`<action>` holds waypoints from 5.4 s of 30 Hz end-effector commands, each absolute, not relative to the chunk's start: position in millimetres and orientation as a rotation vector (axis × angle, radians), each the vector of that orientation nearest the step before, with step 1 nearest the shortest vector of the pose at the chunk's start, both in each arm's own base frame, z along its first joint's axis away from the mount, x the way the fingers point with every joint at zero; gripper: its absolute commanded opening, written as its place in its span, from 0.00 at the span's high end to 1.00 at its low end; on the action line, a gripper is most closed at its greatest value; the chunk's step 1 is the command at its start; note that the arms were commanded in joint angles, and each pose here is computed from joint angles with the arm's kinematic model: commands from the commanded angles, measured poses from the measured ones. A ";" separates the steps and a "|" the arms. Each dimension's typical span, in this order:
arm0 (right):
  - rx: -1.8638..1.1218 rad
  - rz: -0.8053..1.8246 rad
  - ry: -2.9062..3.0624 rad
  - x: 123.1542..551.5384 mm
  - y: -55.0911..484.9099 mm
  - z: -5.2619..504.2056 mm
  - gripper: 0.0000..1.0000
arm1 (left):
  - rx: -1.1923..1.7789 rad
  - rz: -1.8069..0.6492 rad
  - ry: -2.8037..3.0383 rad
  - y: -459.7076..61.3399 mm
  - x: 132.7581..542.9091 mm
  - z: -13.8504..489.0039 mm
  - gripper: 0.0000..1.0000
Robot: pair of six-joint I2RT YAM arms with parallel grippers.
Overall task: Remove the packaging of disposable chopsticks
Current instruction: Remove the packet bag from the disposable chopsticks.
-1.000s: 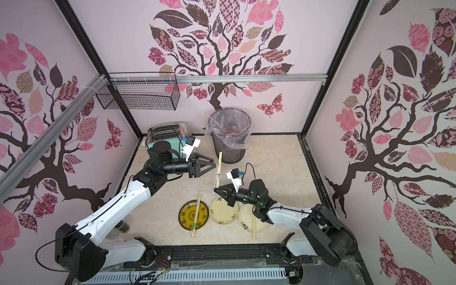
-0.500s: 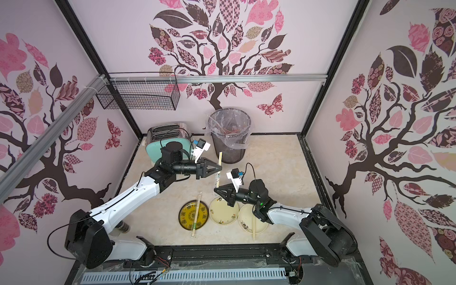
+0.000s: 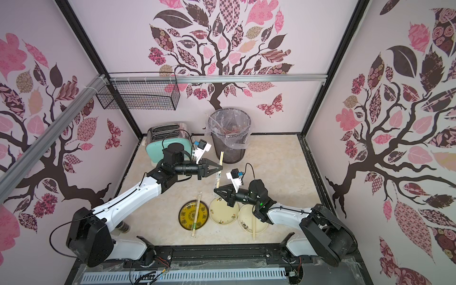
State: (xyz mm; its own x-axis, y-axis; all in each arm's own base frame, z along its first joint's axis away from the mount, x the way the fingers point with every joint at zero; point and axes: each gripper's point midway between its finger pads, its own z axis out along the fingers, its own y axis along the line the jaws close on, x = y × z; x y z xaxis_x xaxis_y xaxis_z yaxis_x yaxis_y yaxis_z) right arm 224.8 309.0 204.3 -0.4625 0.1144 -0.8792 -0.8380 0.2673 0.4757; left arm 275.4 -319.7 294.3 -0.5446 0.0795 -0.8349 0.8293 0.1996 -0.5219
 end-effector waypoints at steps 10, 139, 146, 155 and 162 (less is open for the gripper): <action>-0.645 1.275 1.552 234.4 303.2 228.9 1.00 | 0.814 -1.505 1.955 -319.7 238.3 246.2 0.89; -0.552 1.206 1.548 243.2 290.0 233.0 1.00 | 0.690 -1.390 2.150 -321.2 211.2 181.0 0.83; -0.558 1.204 1.554 243.6 291.2 230.9 1.00 | 0.682 -1.382 2.115 -320.8 213.8 189.9 0.82; -0.590 1.226 1.571 242.8 297.2 224.2 1.00 | 0.623 -1.324 1.926 -302.9 248.2 280.2 0.53; -0.614 1.254 1.572 240.3 302.5 223.4 1.00 | 0.732 -1.325 1.855 -304.1 262.1 325.4 0.41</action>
State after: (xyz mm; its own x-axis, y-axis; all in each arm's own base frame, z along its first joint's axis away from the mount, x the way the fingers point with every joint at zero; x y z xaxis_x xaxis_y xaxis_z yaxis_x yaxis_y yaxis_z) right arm 237.0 297.3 201.3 -0.4219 0.1546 -0.8933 -0.8155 0.3658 0.4485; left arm 268.4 -298.1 325.4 -0.5756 -0.0374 -0.8169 0.7603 0.3435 -0.5514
